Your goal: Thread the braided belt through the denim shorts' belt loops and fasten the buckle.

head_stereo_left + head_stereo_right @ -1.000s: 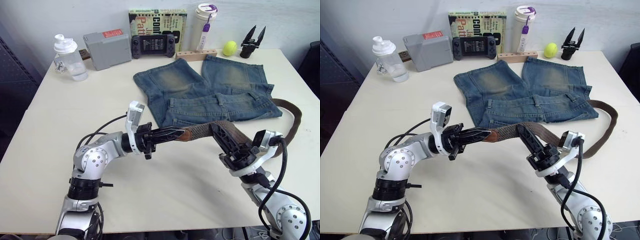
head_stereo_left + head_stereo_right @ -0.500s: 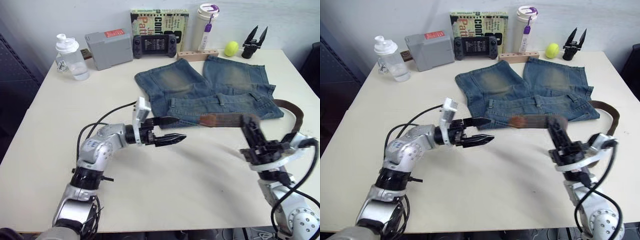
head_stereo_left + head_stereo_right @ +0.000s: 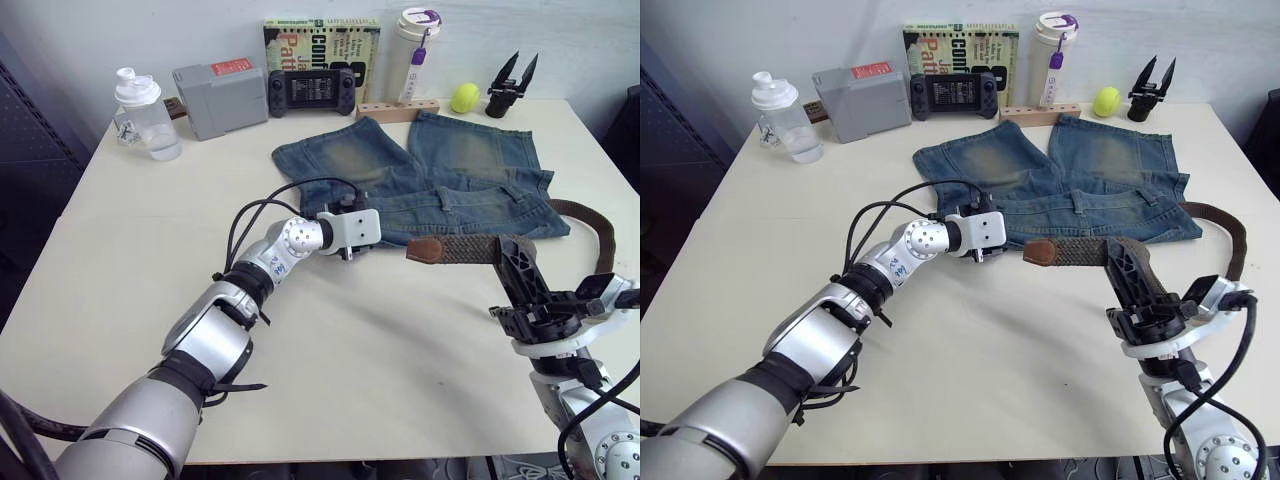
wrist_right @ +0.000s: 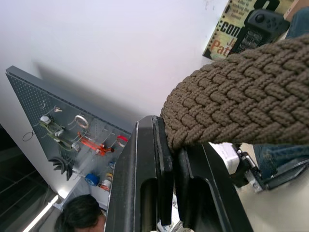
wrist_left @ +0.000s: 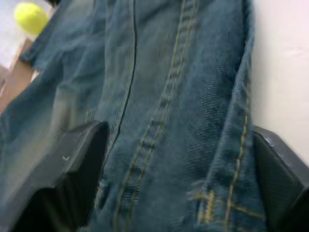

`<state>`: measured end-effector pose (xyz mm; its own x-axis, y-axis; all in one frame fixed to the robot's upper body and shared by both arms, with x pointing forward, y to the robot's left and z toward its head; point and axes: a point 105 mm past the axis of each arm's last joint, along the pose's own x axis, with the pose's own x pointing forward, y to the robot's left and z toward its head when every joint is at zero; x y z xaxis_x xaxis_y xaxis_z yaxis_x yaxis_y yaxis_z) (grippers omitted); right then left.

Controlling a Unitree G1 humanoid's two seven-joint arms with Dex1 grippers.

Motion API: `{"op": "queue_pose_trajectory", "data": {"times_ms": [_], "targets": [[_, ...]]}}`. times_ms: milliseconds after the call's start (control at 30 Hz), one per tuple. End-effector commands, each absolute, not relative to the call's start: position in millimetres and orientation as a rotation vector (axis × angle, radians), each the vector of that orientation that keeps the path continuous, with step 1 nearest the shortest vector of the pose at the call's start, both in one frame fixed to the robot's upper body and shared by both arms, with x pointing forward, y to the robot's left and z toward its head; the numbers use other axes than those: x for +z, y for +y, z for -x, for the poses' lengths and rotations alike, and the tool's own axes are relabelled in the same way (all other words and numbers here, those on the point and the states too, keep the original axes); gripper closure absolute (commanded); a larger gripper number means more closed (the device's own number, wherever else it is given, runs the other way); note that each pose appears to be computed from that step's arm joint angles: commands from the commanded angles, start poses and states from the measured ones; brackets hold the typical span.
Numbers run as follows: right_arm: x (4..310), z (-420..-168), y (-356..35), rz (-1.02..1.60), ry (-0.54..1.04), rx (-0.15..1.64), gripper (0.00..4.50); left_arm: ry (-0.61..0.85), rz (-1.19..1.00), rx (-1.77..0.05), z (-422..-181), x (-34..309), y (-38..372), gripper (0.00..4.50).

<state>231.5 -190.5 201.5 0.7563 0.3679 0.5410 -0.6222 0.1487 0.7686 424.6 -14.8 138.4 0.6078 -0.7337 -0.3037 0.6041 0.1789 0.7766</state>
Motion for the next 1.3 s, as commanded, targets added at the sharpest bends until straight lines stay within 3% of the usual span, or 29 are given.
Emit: {"op": "queue_pose_trajectory", "data": {"times_ms": [33,100,167,300,400,500,567,633,833,933,967,1000,1067,1133,1300], "targets": [[207,-227,-180,-1.207,-0.257,0.763,4.50,-0.073,-1.009,-0.969,-426,120,4,2.10],[206,-228,-181,-1.207,-0.257,0.754,4.50,-0.079,-1.017,-0.988,-424,119,7,3.00],[205,-230,-181,-1.204,-0.255,0.741,4.50,-0.091,-1.030,-1.001,-423,120,15,3.62],[205,-234,-185,-1.196,-0.267,0.711,4.50,-0.151,-0.917,-1.013,-416,135,46,3.62],[210,-235,-189,-1.172,-0.282,0.702,4.50,-0.192,-0.874,-0.982,-394,140,94,3.62],[220,-237,-195,-1.127,-0.281,0.694,4.50,-0.248,-0.916,-1.006,-340,137,142,3.62],[223,-238,-197,-1.103,-0.270,0.685,4.50,-0.261,-0.926,-1.040,-315,136,151,3.62],[225,-239,-200,-1.072,-0.240,0.679,4.50,-0.221,-0.905,-1.044,-282,126,174,3.62],[220,-244,-193,-1.009,-0.109,0.684,4.50,-0.067,-0.979,-1.029,-235,94,217,3.62],[210,-253,-188,-0.982,-0.021,0.669,4.50,-0.041,-1.003,-0.995,-231,93,229,2.88],[209,-254,-188,-0.978,-0.009,0.666,4.50,-0.042,-1.005,-0.989,-231,94,231,2.88],[209,-255,-188,-0.976,-0.006,0.664,4.50,-0.044,-1.007,-0.989,-231,94,231,2.43],[207,-259,-187,-0.965,0.023,0.658,4.50,-0.054,-1.018,-0.963,-235,103,232,2.14],[207,-265,-188,-0.948,0.039,0.650,4.50,-0.043,-0.892,-0.964,-236,122,228,1.37],[218,-278,-198,-0.892,0.039,0.637,4.50,0.110,-0.522,-1.105,-221,157,218,1.37]]}}
